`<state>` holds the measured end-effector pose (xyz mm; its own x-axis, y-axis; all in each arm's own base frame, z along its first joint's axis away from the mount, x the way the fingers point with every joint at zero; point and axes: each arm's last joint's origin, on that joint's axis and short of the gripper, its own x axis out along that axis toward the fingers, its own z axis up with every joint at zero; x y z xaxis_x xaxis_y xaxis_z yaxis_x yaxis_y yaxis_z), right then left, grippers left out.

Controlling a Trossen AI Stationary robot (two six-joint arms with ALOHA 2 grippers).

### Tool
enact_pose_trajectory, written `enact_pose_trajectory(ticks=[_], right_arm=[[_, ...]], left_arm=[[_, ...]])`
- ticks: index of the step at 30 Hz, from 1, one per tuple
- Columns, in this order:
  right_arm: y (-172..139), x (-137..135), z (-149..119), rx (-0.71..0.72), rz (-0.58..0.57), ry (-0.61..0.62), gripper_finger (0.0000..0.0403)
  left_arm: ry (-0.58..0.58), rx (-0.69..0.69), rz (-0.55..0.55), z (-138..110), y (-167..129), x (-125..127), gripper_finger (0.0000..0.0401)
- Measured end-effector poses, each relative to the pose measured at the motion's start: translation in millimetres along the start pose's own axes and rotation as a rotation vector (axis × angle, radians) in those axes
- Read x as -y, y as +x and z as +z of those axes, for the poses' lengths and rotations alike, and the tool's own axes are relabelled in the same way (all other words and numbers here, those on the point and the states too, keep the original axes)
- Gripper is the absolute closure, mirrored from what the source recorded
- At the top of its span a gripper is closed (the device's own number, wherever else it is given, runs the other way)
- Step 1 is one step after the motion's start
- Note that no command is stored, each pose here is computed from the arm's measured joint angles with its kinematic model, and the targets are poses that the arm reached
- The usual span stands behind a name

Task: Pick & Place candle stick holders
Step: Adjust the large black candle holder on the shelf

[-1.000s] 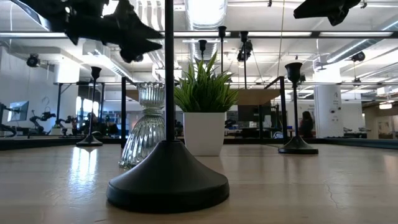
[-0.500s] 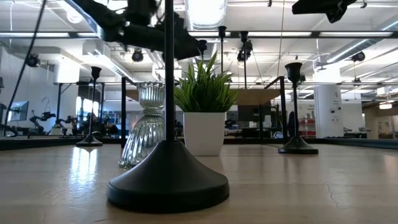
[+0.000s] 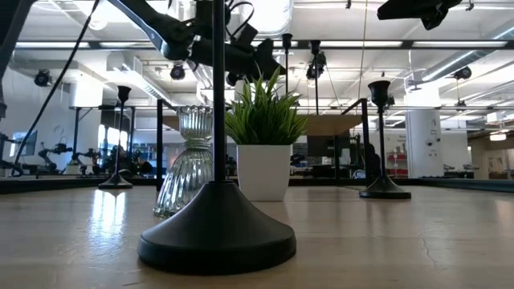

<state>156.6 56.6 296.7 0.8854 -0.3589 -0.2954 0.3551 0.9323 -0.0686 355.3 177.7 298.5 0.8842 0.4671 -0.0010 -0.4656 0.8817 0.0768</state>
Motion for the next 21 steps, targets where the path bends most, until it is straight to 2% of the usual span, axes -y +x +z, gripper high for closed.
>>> enact_pose_trajectory(ticks=[14, 17, 21], right_arm=[[0.2, 0.0, -0.6, -0.001, 0.0, -0.001, 0.036], [0.2, 0.0, -0.6, -0.001, 0.0, -0.001, 0.036], [0.2, 0.0, -0.7, -0.001, 0.0, -0.001, 0.036]], left_arm=[[-0.024, -0.017, 0.018, -0.2, 18.5, -5.6, 0.02], [-0.038, -0.02, 0.023, -1.8, 20.7, -7.8, 0.0217], [-0.05, -0.021, 0.022, -2.5, 22.1, -8.2, 0.0261]])
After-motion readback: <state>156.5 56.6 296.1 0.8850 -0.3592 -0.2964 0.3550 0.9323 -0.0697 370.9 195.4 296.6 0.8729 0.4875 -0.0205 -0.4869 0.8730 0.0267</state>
